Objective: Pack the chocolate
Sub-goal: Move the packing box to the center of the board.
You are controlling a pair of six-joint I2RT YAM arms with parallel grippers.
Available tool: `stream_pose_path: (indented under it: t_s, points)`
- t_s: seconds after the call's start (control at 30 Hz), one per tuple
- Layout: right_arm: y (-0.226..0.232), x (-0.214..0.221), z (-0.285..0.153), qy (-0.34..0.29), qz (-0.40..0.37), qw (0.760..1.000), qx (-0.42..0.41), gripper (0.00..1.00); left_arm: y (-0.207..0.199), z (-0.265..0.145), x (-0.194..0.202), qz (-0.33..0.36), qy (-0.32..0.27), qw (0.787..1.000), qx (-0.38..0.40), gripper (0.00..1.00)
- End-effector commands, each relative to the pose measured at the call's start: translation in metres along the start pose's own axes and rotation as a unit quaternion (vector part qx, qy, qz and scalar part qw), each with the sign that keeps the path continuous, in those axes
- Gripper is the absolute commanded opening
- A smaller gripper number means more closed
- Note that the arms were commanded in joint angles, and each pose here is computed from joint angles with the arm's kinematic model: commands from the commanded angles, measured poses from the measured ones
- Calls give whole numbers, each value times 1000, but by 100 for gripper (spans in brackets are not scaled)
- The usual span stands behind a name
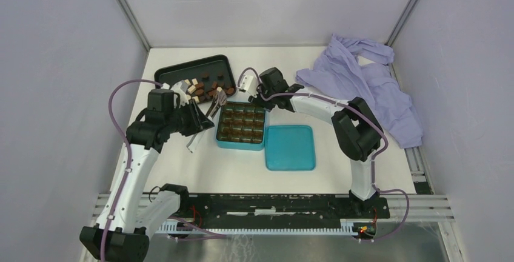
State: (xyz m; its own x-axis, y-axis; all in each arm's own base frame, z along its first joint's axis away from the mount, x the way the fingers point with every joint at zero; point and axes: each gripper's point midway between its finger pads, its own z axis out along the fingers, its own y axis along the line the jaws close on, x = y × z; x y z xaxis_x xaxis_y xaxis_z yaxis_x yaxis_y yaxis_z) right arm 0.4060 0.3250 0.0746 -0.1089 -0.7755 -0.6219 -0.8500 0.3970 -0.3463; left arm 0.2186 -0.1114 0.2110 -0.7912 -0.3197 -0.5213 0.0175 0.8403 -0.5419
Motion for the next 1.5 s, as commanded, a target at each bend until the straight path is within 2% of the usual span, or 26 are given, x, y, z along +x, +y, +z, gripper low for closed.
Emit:
stream_pose_path:
  t_s: [0.0,0.07,0.17,0.27,0.47,0.67,1.1,1.47]
  points:
    - [-9,-34,-17,-59,19,998,-28,55,-13,6,-11,0,-16,999,28,4]
    - [-4,-51,-35,-96,37,992,-68,67,-10,10,-11,1,-11,1000,18,4]
    - [1,-69,-68,-147,41,982,-114,80,-6,18,-11,3,-3,1000,-1,4]
    - [0,-71,-98,-181,45,973,-136,87,-4,27,-11,14,2,1000,-21,4]
    - [9,-37,-125,-195,74,966,-155,90,-5,47,-17,43,2,997,-61,5]
    - [16,-5,-132,-189,97,965,-155,90,1,62,-30,67,-10,993,-99,5]
    - [12,9,-133,-192,126,960,-159,91,5,80,-29,78,6,991,-108,9]
    - [11,14,-134,-195,133,959,-158,91,1,83,-26,82,13,991,-105,16]
